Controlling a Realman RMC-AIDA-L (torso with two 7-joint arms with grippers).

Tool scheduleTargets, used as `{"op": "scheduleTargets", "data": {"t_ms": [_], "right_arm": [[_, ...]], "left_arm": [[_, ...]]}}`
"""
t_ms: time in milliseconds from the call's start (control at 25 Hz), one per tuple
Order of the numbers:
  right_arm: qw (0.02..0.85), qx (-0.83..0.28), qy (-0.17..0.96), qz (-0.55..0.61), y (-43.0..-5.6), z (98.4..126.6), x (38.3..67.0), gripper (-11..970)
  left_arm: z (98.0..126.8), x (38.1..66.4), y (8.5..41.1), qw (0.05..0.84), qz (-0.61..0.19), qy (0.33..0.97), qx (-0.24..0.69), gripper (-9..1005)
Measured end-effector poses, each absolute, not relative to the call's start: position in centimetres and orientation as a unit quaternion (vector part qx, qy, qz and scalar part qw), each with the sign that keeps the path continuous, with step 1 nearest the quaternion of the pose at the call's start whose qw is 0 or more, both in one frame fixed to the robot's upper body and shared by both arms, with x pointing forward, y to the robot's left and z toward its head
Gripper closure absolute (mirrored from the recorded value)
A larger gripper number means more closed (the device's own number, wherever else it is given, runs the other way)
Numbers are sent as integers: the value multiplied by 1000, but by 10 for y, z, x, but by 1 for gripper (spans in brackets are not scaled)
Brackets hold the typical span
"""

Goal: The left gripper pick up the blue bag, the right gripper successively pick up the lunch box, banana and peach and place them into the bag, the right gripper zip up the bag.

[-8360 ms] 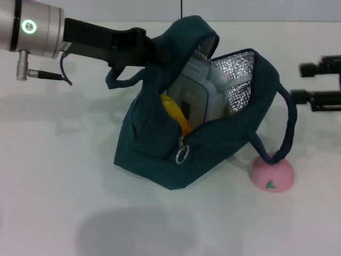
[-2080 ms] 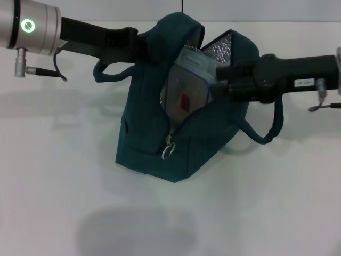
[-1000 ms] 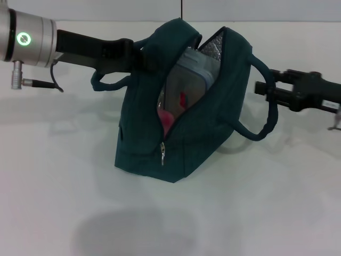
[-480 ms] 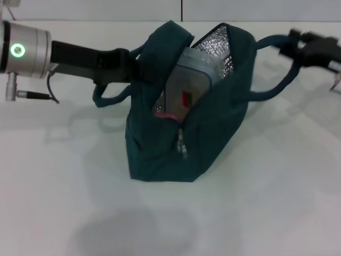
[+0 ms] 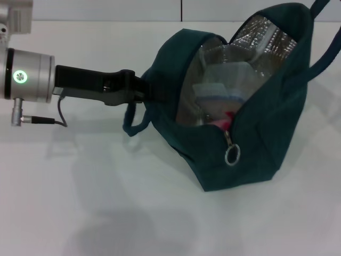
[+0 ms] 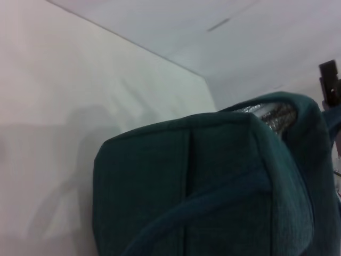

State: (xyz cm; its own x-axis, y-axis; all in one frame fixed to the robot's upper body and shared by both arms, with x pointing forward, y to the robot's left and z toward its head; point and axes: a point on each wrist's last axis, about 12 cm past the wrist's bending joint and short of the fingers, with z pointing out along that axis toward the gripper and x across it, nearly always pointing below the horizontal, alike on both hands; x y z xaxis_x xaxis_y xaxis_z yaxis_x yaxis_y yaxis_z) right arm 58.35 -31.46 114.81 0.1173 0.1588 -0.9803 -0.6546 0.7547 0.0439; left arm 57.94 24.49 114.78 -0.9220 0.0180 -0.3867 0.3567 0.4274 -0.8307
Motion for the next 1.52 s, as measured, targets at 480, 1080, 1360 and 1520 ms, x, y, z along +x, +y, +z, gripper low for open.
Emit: {"op": "scheduleTargets", "data": {"t_ms": [480, 1080, 1360, 1520], "right_arm": [[642, -286, 625, 340, -259, 1162, 595, 400], [447, -231, 777, 379, -283, 1127, 574, 400], [489, -217, 753, 384, -305, 1149, 566, 400], [518, -225, 726, 393, -312, 1164, 562, 400]], "left_arm": [[1143, 579, 250, 189, -541, 811, 118, 941], [1144, 580, 251, 201, -542, 806, 125, 945], [1145, 582, 251, 202, -540, 807, 125, 944], [1145, 581, 251, 202, -540, 807, 125, 944]]}}
